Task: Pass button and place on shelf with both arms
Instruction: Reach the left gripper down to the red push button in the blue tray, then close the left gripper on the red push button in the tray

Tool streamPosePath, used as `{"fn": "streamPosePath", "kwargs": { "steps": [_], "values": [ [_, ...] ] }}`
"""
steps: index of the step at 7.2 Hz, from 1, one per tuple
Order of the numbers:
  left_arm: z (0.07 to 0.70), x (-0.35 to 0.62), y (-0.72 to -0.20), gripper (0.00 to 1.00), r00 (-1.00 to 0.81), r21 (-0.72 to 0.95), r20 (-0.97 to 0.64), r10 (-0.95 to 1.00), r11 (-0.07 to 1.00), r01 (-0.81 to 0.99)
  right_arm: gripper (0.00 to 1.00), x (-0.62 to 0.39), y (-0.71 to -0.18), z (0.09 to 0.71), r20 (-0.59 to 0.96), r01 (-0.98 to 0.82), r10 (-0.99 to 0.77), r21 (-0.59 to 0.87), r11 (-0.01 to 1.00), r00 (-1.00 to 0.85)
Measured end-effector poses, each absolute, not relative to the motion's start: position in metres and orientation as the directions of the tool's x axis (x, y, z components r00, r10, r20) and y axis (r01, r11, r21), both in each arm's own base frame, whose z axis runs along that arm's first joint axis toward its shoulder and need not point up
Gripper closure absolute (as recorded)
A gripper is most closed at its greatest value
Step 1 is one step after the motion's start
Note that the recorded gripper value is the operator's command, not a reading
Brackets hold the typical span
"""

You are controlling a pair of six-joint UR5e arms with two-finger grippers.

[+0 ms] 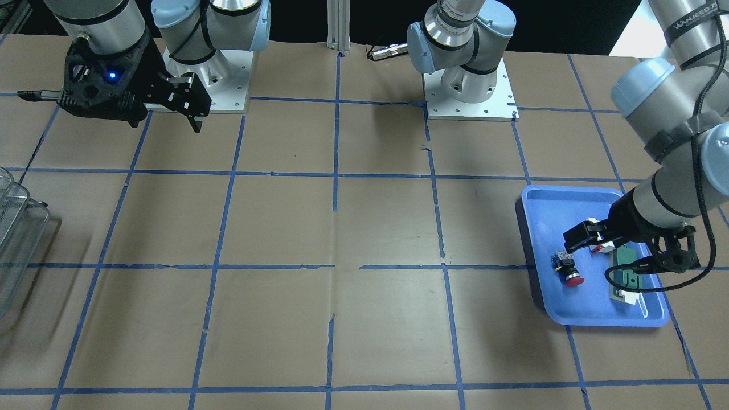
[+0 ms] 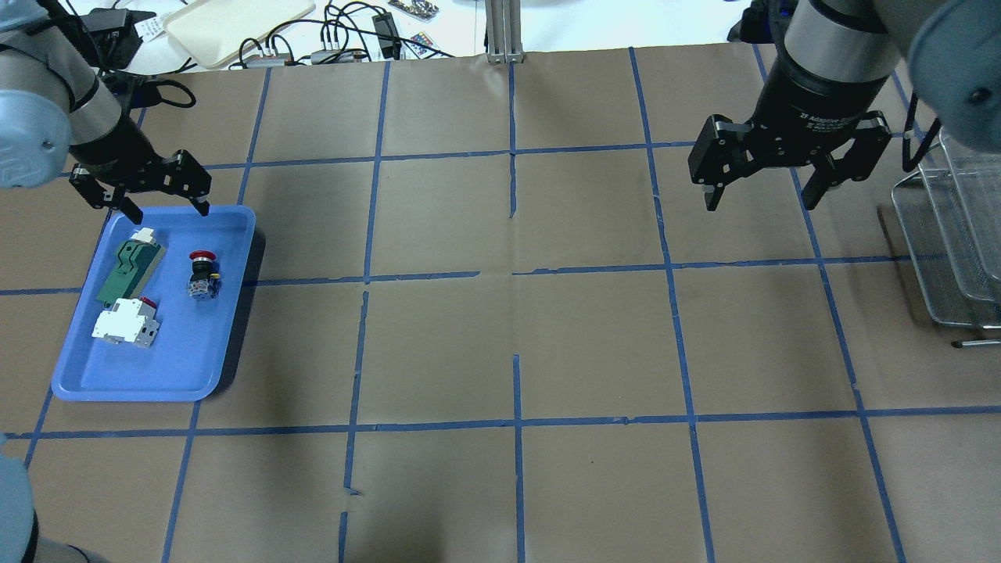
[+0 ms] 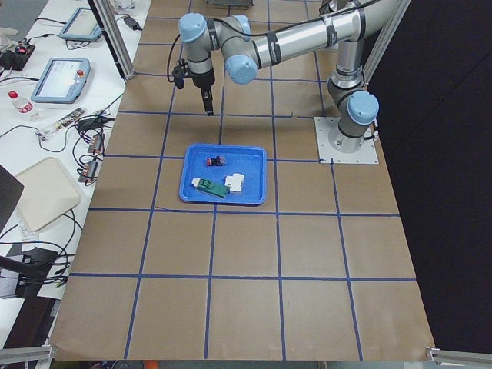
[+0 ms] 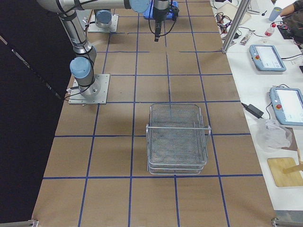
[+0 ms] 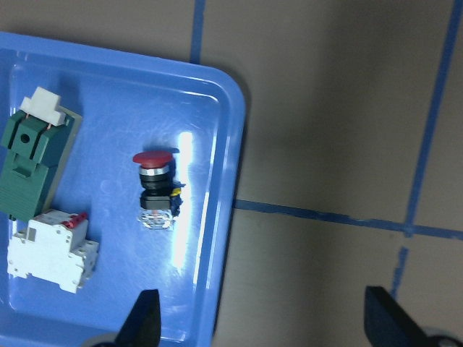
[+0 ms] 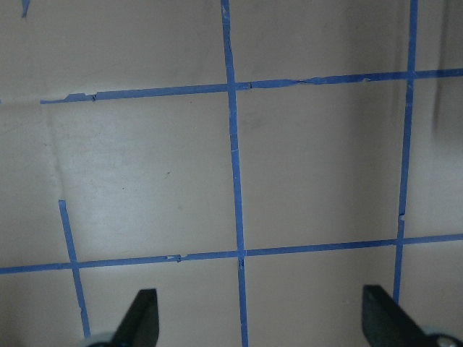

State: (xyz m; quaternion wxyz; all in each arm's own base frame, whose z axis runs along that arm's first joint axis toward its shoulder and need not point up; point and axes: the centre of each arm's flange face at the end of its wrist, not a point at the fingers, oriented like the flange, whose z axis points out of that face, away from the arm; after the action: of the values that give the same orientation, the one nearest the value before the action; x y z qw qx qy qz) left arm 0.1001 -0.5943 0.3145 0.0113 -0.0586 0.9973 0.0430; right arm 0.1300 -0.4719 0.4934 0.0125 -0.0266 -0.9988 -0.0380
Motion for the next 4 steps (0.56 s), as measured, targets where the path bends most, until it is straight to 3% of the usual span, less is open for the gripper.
{"fn": "streamPosePath", "kwargs": {
  "steps": [3,4],
  "values": [
    [0.231,0.124,-0.596,0.00,-0.991,0.142,-0.009,-0.135,0.981,-0.135,0.00,0.131,-0.472,0.494,0.027,0.052,0.050,0.071,0.996,-0.998],
    [0.209,0.123,-0.593,0.08,-0.991,0.165,-0.001,-0.137,0.977,-0.136,0.00,0.131,-0.472,0.493,0.028,0.052,0.050,0.072,0.996,-0.998]
  ]
}}
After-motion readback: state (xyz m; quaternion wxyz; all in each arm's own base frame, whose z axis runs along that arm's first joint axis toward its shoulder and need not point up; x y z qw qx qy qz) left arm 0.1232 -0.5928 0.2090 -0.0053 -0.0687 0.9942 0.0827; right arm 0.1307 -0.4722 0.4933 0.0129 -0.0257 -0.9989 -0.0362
